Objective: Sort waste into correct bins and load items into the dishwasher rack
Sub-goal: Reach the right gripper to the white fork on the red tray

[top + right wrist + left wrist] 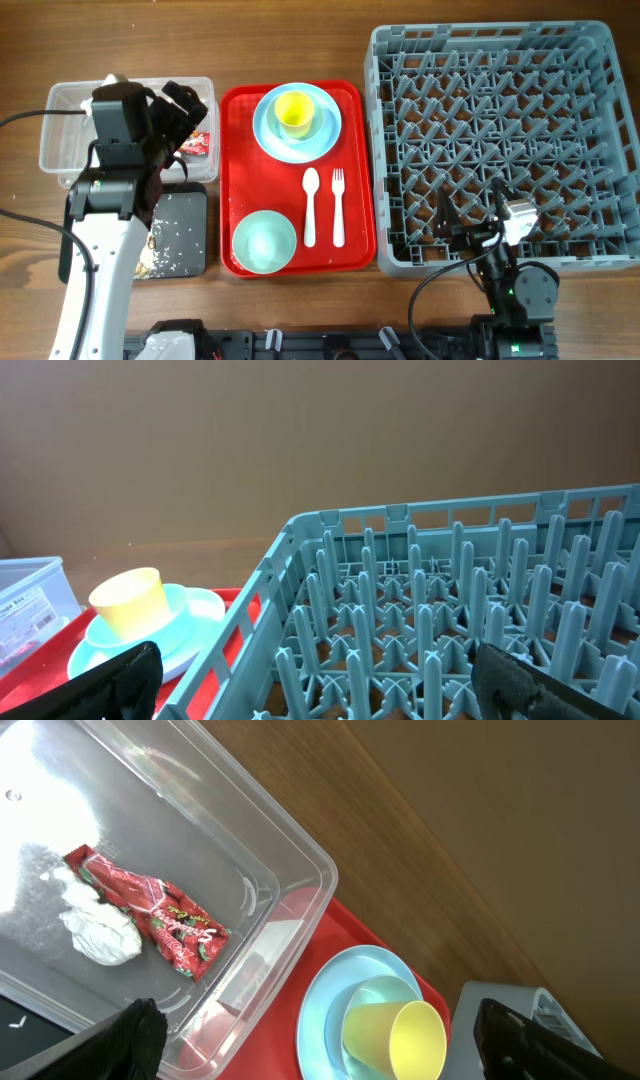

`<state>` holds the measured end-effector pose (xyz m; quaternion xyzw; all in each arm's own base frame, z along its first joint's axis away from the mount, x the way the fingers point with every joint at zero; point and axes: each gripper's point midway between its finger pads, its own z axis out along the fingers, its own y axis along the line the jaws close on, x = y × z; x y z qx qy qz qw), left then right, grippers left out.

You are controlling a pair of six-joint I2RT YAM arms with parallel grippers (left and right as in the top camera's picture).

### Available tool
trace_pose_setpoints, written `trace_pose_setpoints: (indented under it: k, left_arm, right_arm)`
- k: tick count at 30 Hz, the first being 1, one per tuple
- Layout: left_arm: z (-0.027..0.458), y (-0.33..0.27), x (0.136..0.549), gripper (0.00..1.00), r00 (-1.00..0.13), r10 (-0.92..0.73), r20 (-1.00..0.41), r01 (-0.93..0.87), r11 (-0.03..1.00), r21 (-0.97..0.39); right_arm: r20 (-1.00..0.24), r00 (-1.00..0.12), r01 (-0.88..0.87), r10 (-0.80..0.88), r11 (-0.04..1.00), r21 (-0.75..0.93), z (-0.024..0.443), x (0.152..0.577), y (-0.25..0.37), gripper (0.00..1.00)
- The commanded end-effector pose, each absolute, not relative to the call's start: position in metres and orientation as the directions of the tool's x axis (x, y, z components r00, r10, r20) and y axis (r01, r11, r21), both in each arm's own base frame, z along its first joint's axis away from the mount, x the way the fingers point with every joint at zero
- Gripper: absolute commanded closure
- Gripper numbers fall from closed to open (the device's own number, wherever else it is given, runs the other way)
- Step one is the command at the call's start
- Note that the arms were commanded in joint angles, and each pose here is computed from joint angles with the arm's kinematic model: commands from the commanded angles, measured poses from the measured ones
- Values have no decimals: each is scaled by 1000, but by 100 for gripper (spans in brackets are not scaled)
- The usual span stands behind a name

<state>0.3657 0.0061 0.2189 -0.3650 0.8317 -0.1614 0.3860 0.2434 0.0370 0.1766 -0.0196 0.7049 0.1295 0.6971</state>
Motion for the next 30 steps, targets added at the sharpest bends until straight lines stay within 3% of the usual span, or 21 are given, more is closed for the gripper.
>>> trace_pose_setpoints:
  k: [1, 10, 13, 16, 22, 24, 25, 30]
  left_arm:
    - [222, 7, 368, 0, -434, -734, -522, -479, 679, -557]
    - [222, 7, 368, 0, -434, -734, -522, -479, 679, -557]
    - [222, 7, 368, 0, -434, -734, -522, -479, 679, -557]
    - [222, 7, 368, 0, -434, -734, -522, -479, 679, -557]
    - [222, 7, 368, 0, -434, -734, -522, -479, 679, -557]
    - [222, 7, 368, 0, -434, -734, -522, -479, 679, -557]
    - [222, 7, 368, 0, -434, -734, -522, -479, 679, -557]
    - [222, 7, 368, 0, -434, -734, -522, -479, 679, -557]
  right_arm:
    - [-988, -21, -210, 156, 965, 157, 178, 243, 37, 0]
    - [-986, -24, -219, 164, 962, 166, 178, 243, 38, 0]
    - [-948, -54, -212, 313, 924, 317, 179, 243, 38, 0]
    - [-941, -74, -216, 330, 916, 338, 183, 241, 40, 0]
    - [-961, -102, -175, 257, 946, 272, 259, 243, 34, 0]
    - [-950, -183, -153, 252, 948, 280, 288, 252, 34, 0]
    - [-933, -287, -147, 219, 952, 269, 307, 261, 38, 0]
    - [-787, -585, -160, 194, 924, 347, 338, 290, 58, 0]
